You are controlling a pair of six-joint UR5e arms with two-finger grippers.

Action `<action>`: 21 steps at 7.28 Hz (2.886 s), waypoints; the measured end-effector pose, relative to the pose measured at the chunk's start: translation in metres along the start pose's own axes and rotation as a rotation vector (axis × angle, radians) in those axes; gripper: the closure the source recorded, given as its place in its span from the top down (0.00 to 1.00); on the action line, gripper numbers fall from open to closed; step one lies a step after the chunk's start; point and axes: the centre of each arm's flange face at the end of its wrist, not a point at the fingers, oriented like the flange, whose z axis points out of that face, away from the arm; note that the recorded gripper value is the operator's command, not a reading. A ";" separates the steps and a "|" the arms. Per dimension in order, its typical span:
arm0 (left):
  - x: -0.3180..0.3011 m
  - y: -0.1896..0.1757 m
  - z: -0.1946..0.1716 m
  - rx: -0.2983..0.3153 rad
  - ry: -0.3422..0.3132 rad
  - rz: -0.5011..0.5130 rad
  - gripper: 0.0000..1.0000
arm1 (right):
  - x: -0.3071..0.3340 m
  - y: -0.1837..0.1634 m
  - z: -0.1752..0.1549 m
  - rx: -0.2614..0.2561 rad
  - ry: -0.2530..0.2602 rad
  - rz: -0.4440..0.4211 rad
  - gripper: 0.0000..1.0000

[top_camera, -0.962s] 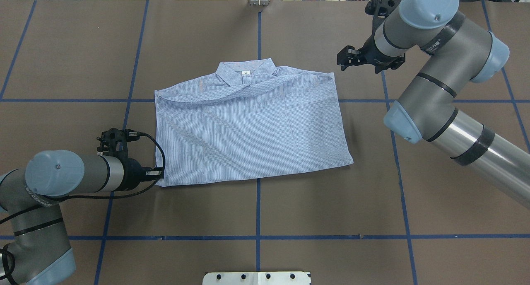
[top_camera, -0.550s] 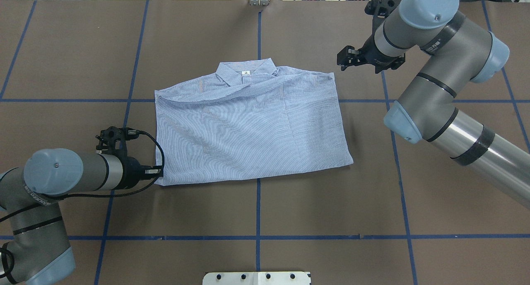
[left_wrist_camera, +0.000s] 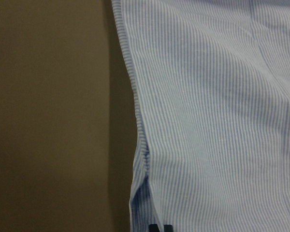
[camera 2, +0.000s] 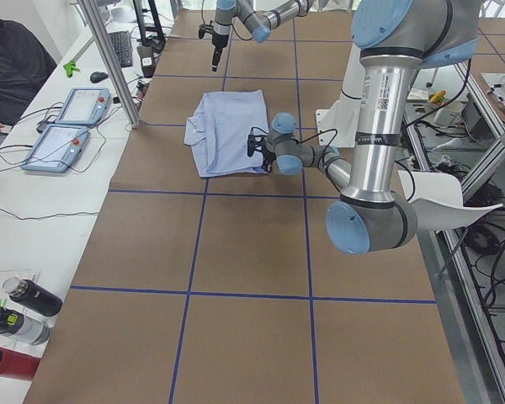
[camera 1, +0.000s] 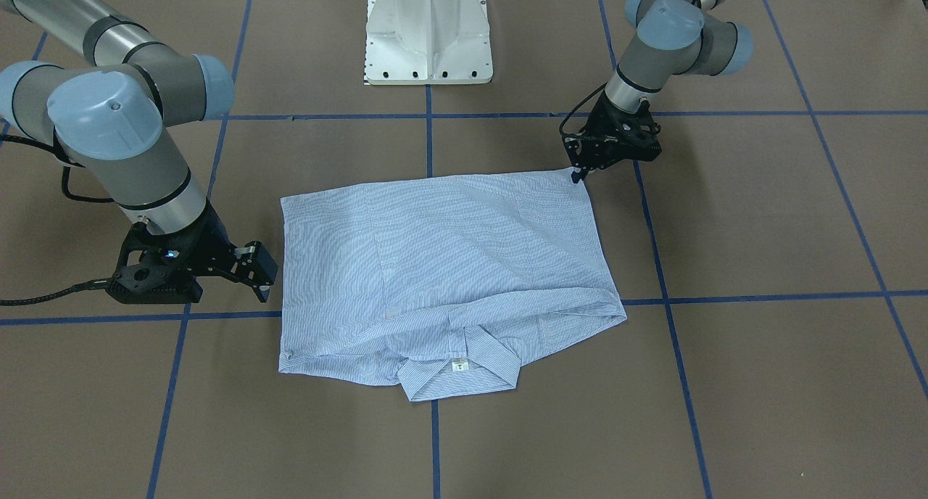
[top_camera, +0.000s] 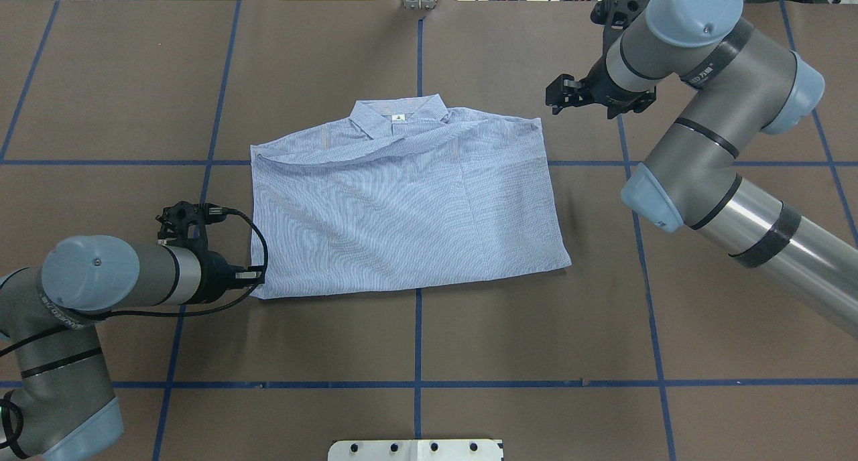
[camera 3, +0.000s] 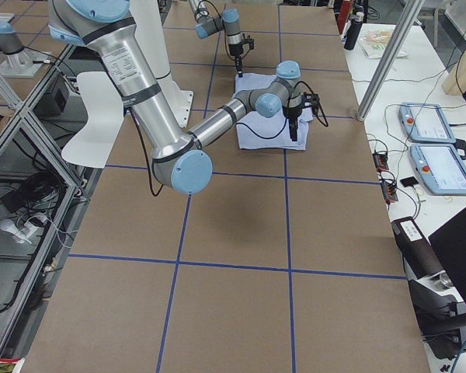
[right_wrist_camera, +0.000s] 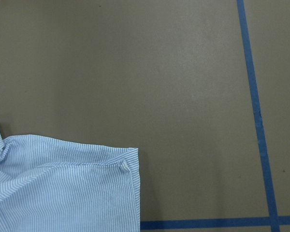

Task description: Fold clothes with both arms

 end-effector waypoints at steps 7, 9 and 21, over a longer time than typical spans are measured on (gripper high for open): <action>-0.036 -0.060 -0.014 0.072 -0.108 0.120 0.00 | -0.002 0.002 0.001 -0.003 -0.001 -0.003 1.00; -0.057 -0.103 -0.015 0.114 -0.169 0.164 0.00 | -0.005 0.003 0.001 -0.006 -0.005 -0.006 1.00; -0.089 -0.374 -0.008 0.184 -0.169 0.303 1.00 | -0.090 0.048 0.013 -0.022 -0.042 0.119 0.98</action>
